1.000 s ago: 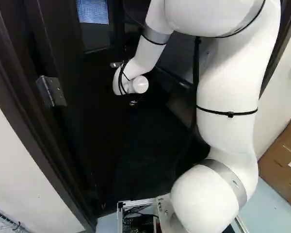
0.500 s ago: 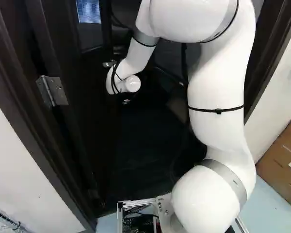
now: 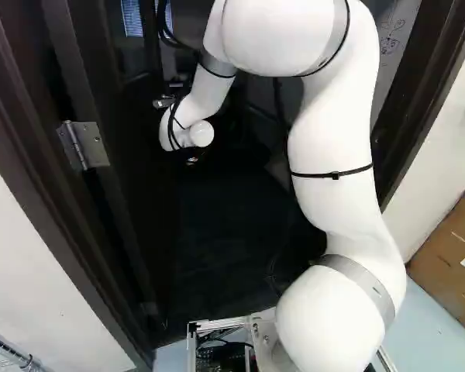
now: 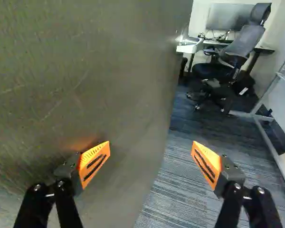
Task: Open the door and move inside
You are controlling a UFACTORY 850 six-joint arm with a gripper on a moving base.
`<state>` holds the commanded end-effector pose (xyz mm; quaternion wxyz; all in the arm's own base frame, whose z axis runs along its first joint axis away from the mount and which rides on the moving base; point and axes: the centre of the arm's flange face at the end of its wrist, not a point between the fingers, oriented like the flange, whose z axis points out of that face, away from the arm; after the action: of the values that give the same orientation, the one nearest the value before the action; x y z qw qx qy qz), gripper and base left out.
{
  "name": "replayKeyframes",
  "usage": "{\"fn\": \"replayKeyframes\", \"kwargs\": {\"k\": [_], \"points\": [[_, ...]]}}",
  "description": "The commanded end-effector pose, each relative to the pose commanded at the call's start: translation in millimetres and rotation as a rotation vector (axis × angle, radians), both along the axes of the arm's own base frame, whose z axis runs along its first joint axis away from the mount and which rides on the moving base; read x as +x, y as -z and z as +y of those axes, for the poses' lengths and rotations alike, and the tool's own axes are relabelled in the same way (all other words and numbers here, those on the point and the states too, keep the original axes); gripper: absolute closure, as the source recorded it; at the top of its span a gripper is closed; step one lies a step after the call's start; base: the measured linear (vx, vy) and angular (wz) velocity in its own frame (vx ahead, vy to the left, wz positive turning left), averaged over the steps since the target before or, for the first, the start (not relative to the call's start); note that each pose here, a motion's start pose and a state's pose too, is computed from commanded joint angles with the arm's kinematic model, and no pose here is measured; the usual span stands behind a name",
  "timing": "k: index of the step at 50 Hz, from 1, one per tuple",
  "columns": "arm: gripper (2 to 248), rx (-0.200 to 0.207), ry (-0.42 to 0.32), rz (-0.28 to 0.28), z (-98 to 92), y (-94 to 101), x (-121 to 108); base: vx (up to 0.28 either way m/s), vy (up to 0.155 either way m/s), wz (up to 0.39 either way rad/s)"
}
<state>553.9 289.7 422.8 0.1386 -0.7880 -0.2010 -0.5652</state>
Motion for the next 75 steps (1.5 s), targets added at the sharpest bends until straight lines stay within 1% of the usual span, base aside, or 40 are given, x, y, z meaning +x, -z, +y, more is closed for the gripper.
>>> {"fn": "replayKeyframes", "kwargs": {"k": [38, 63, 75], "points": [[3, -0.012, -0.107, -0.041, 60.2, 6.2, 16.3, 0.0, 0.0, 0.0], [3, -0.022, -0.166, -0.063, 89.1, 9.0, 18.2, 0.0, 0.0, 0.0], [3, -0.022, -0.171, -0.065, 92.3, 9.4, 18.5, 0.0, 0.0, 0.0]]}}
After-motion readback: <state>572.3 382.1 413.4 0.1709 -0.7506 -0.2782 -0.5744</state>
